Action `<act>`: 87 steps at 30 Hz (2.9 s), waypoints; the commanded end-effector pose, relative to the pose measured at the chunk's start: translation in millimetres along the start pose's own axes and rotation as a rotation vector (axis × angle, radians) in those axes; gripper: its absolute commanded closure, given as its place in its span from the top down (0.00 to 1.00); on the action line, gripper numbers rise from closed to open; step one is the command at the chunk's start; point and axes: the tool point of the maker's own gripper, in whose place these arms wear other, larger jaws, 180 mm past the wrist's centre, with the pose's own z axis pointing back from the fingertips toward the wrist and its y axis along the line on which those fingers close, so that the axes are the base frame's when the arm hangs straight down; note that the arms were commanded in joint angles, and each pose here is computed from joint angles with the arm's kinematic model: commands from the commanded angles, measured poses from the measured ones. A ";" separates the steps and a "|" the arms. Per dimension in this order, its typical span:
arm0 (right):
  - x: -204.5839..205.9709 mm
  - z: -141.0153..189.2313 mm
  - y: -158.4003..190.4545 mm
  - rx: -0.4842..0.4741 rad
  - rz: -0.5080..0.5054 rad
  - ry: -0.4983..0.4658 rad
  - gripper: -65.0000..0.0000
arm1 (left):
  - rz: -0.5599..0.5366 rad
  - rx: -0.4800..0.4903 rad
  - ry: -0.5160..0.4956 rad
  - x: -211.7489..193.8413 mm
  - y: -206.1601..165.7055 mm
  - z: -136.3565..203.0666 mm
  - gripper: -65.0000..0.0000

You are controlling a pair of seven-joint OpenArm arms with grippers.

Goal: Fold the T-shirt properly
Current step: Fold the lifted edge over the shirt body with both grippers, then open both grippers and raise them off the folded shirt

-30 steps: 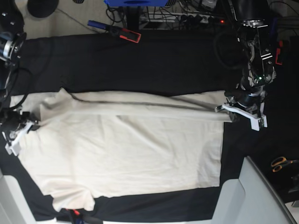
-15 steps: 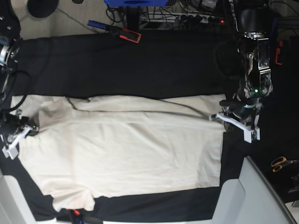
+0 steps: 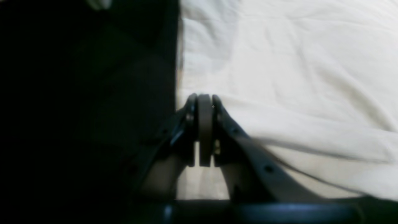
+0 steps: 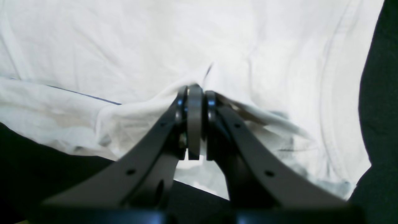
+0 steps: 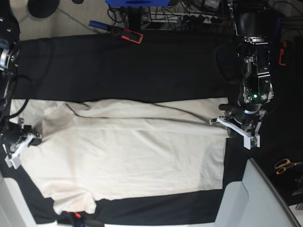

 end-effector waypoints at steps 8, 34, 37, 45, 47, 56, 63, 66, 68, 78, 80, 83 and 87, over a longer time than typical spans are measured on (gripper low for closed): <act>34.0 9.9 -2.2 -0.002 0.018 -0.081 0.01 | -0.005 0.015 -0.069 27.3 5.3 -2.5 0.00; 61.6 -4.7 34.2 0.053 0.099 -0.106 0.00 | -0.006 0.012 -0.071 34.1 3.5 -9.2 0.00; 55.4 -8.2 33.7 0.059 0.084 -0.091 0.00 | -0.006 0.012 -0.072 35.0 3.4 -9.3 0.00; 57.2 -9.5 32.7 0.062 0.069 -0.120 0.01 | -0.006 0.012 -0.072 35.2 3.4 -9.6 0.00; 57.8 -9.6 32.8 0.063 0.065 -0.128 0.02 | -0.006 0.012 -0.072 35.2 3.4 -9.6 0.00; 76.2 -3.7 30.9 0.067 0.032 -0.239 0.71 | 0.001 0.021 -0.078 37.7 7.7 -9.0 0.27; 93.8 19.6 5.6 0.037 -0.085 -0.361 0.71 | 0.016 0.020 -0.154 58.8 8.0 -7.2 0.71; 85.1 38.4 -15.0 -0.010 -0.123 -0.386 0.71 | 0.034 0.019 -0.226 79.5 6.2 5.8 0.72; 75.7 50.4 -23.6 -0.034 -0.170 -0.397 0.71 | 0.039 0.012 -0.246 77.7 1.5 18.3 0.72; -67.1 91.3 -52.9 -0.187 -0.521 -0.317 0.71 | -0.010 0.010 -0.080 -27.8 0.8 76.7 0.68; -81.4 86.2 -49.9 -0.181 -0.560 -0.308 0.71 | -0.008 0.012 -0.048 -42.6 2.0 81.9 0.61; -97.6 69.3 -48.7 -0.141 -0.668 -0.329 0.71 | 0.029 0.005 -0.004 -61.9 -2.4 84.6 0.51; -95.6 49.1 -55.0 -0.076 -0.751 -0.353 0.71 | 0.244 -0.029 0.023 -76.3 1.5 83.1 0.47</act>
